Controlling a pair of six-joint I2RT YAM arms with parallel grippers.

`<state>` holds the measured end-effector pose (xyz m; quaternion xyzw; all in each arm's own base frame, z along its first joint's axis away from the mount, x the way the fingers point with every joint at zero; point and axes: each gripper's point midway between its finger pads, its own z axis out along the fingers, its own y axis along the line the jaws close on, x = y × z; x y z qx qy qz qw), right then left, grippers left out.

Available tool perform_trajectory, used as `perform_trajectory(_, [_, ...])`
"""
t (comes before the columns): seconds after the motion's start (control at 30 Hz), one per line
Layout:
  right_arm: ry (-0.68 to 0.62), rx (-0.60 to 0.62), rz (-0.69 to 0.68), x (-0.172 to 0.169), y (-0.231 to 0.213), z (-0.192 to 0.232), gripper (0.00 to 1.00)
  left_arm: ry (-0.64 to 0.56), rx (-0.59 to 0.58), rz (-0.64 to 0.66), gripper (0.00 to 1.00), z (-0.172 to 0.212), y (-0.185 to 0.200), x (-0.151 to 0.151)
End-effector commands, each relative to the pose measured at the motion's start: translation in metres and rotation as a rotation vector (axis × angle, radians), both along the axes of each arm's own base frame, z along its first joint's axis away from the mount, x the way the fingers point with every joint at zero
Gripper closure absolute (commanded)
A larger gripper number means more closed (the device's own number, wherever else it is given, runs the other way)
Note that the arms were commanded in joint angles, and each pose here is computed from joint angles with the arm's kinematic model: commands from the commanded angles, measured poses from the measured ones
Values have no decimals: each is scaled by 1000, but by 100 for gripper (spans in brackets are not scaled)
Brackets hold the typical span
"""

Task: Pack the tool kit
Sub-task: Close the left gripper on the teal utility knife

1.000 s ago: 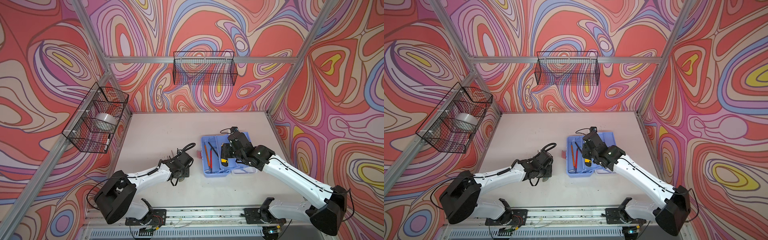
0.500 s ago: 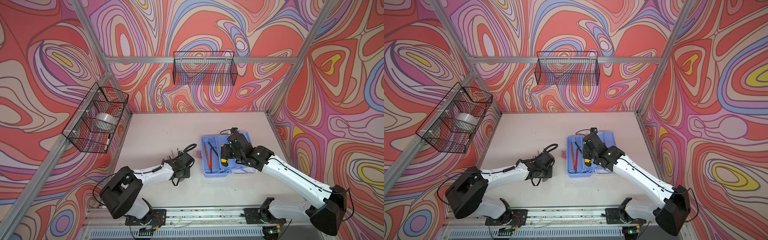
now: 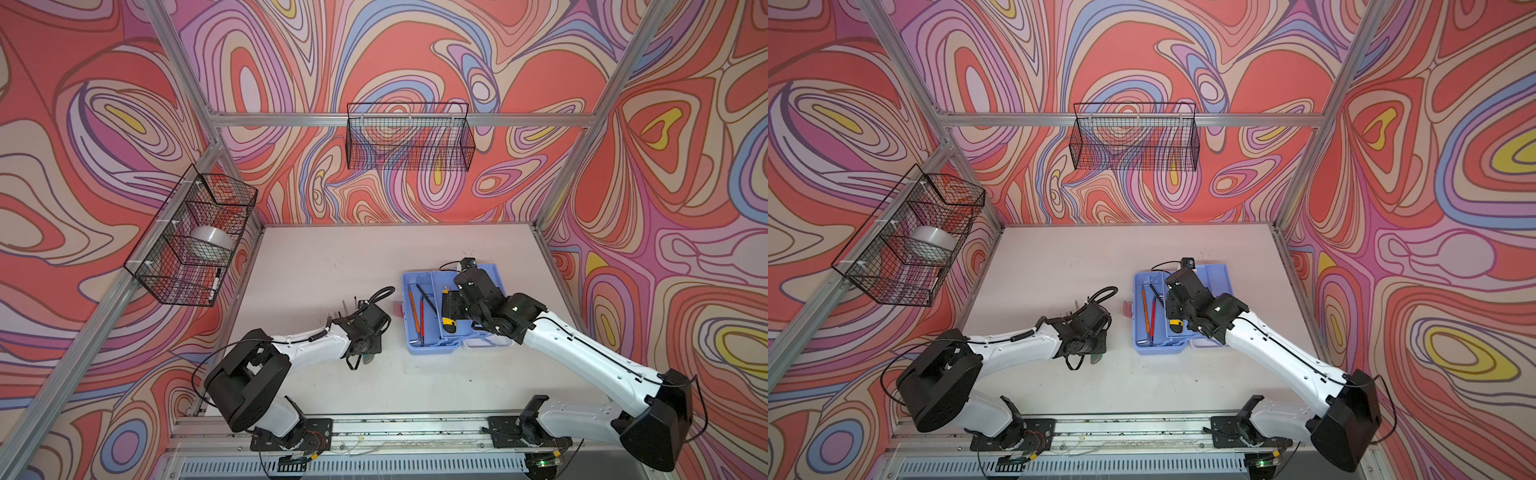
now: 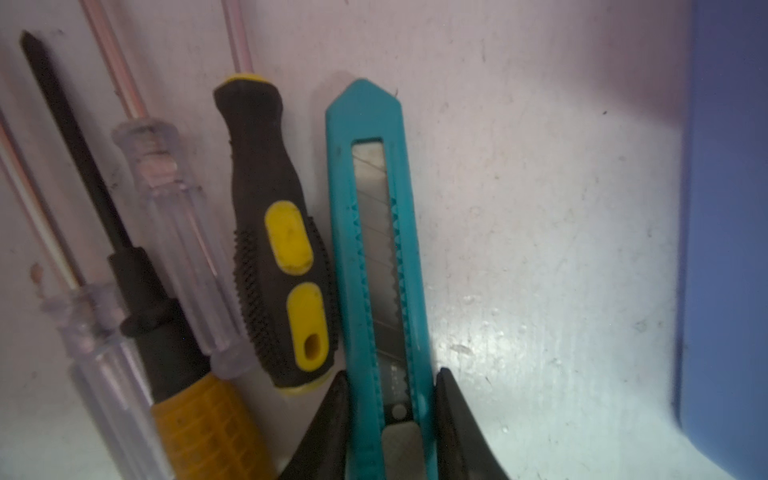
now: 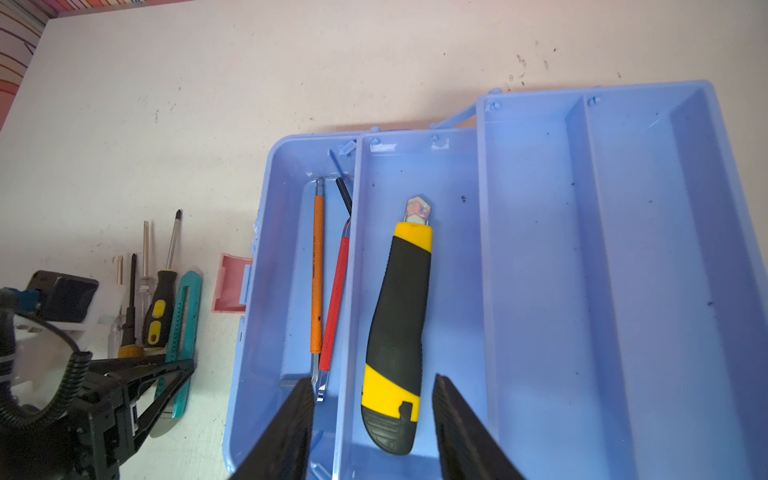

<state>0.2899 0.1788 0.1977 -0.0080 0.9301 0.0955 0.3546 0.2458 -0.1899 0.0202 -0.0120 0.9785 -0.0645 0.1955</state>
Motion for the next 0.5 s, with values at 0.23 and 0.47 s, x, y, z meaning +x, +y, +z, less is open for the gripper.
perform_trajectory(0.23, [-47, 2, -34, 4, -7, 13, 51, -10, -34, 3, 76, 27, -2, -5])
perform_trajectory(0.47, [-82, -11, -85, 7, -17, 24, 51, -68, -164, -15, 76, 73, -19, -1])
